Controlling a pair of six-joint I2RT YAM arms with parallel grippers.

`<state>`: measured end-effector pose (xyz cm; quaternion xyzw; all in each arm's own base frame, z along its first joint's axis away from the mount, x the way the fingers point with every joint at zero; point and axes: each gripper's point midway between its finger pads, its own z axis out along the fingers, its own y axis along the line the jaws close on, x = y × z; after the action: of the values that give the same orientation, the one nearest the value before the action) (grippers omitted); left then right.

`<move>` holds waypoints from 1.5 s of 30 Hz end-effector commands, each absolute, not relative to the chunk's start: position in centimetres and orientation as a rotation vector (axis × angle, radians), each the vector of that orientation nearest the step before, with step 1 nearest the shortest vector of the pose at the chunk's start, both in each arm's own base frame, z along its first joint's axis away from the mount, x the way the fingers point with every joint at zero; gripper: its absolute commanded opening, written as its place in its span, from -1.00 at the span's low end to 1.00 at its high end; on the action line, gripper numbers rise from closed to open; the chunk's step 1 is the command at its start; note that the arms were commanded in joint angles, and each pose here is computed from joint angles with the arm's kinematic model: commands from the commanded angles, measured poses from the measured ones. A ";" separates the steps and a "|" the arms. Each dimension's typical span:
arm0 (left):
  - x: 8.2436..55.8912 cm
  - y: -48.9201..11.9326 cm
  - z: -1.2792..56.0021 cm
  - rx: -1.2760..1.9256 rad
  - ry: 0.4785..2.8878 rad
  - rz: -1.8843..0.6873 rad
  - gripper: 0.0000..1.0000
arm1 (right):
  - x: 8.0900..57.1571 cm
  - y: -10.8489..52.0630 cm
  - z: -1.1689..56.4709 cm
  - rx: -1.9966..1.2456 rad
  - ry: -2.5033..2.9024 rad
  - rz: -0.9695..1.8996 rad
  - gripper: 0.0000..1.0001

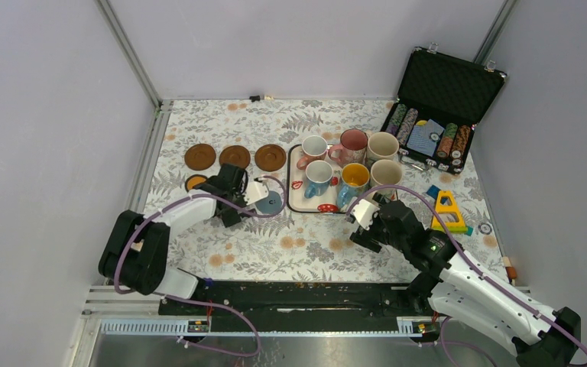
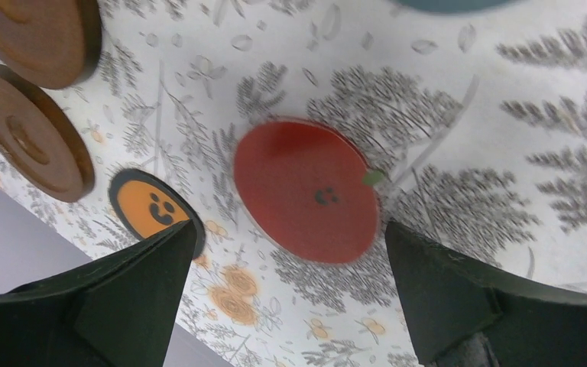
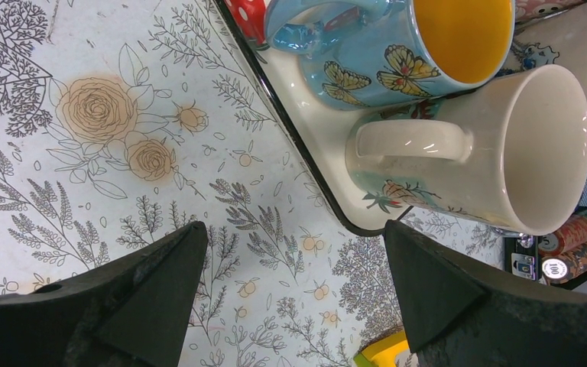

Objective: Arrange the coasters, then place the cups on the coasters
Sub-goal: Move the coaster to the center of the board.

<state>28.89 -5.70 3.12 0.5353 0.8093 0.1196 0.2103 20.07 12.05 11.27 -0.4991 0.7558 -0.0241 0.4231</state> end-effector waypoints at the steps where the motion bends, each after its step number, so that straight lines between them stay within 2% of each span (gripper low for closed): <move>1: 30.5 -6.4 1.1 1.376 2.296 0.324 0.97 | 20.9 11.7 11.9 -1.200 1.869 -0.099 0.87; 4: 32.3 -5.8 1.1 1.219 2.305 0.362 0.98 | 21.0 11.5 12.0 -1.192 1.863 -0.114 0.87; 6: 32.9 -5.6 1.3 1.150 2.299 0.340 0.83 | 21.1 11.5 12.1 -1.189 1.861 -0.116 0.88; 13: 31.8 -5.6 1.1 1.200 2.327 0.304 0.97 | 21.2 11.7 11.4 -1.215 1.898 -0.114 0.86; 21: 31.1 -5.1 2.5 1.197 2.307 0.329 0.97 | 21.0 11.7 11.8 -1.196 1.892 -0.100 0.86; 28: 30.0 -5.1 7.0 1.130 2.351 0.160 0.98 | 20.9 11.8 12.0 -1.195 1.889 -0.087 0.86; 34: 30.1 -4.6 8.9 0.881 2.520 -0.185 0.97 | 20.8 12.1 12.1 -1.199 1.880 -0.070 0.86; 38: 31.4 -5.0 8.4 0.720 2.618 -0.323 0.98 | 20.7 12.1 12.1 -1.199 1.880 -0.066 0.86; 45: 33.4 -4.7 5.6 0.536 2.778 -0.315 0.98 | 20.8 12.1 12.0 -1.202 1.878 -0.069 0.86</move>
<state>32.96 -3.83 5.85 0.2390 0.9517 -0.0865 0.1725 20.38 11.84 10.99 -0.4957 0.7570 -0.0329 0.4244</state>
